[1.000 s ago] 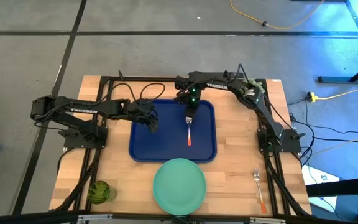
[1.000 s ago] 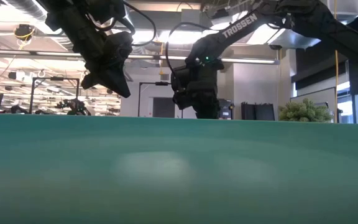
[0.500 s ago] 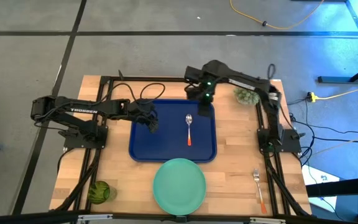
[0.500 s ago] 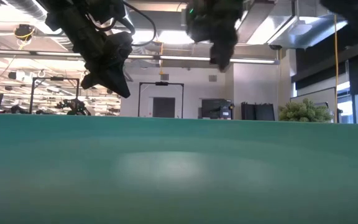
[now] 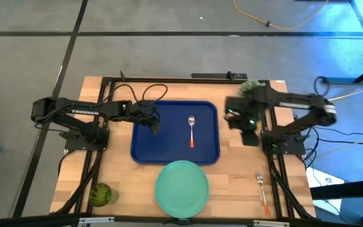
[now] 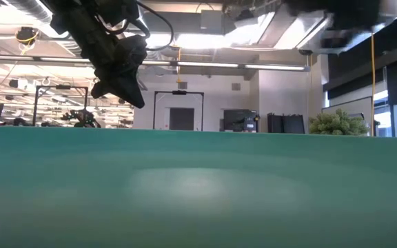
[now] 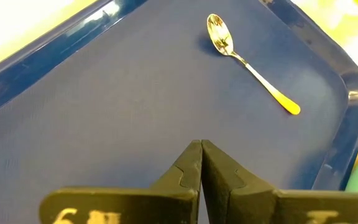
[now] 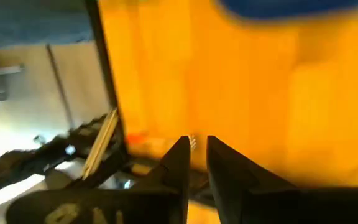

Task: Pick and place plate/cup/fork/spoon on tray
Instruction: Put the orange fork on the serving tray to the right of the orange spoon

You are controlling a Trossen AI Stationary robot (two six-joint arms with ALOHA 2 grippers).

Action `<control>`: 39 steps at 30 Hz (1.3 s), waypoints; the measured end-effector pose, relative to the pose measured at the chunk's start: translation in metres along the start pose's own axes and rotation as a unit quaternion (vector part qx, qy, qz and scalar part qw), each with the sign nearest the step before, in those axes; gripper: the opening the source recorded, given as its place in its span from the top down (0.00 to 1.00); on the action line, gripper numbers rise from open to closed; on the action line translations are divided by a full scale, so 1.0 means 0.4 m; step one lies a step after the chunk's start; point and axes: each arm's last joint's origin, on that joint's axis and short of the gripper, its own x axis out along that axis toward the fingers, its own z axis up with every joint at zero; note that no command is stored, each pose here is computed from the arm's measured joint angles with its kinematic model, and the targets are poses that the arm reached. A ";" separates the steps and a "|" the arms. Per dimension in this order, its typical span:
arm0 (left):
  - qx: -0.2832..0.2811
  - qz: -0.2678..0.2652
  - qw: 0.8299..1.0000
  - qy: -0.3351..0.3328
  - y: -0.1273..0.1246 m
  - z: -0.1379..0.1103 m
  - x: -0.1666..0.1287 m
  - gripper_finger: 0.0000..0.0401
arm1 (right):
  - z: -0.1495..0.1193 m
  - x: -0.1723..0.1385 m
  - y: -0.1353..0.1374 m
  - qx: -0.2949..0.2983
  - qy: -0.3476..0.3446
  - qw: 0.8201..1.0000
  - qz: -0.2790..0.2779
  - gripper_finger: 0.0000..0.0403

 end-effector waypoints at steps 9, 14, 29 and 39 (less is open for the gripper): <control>0.066 -0.061 0.996 0.024 -0.011 -0.002 -0.001 1.00 | -0.156 0.123 -0.008 -0.001 0.059 0.998 0.031 0.86; 0.076 -0.063 0.995 0.024 -0.011 -0.001 -0.001 1.00 | -0.188 0.203 -0.042 -0.025 0.069 0.997 0.030 0.86; 0.077 -0.062 0.995 0.020 -0.011 0.000 -0.001 1.00 | -0.217 0.382 -0.106 -0.062 0.072 0.991 0.089 0.86; 0.076 -0.062 0.995 0.019 -0.011 0.000 -0.001 1.00 | -0.217 0.422 -0.111 -0.037 0.058 0.995 0.072 0.86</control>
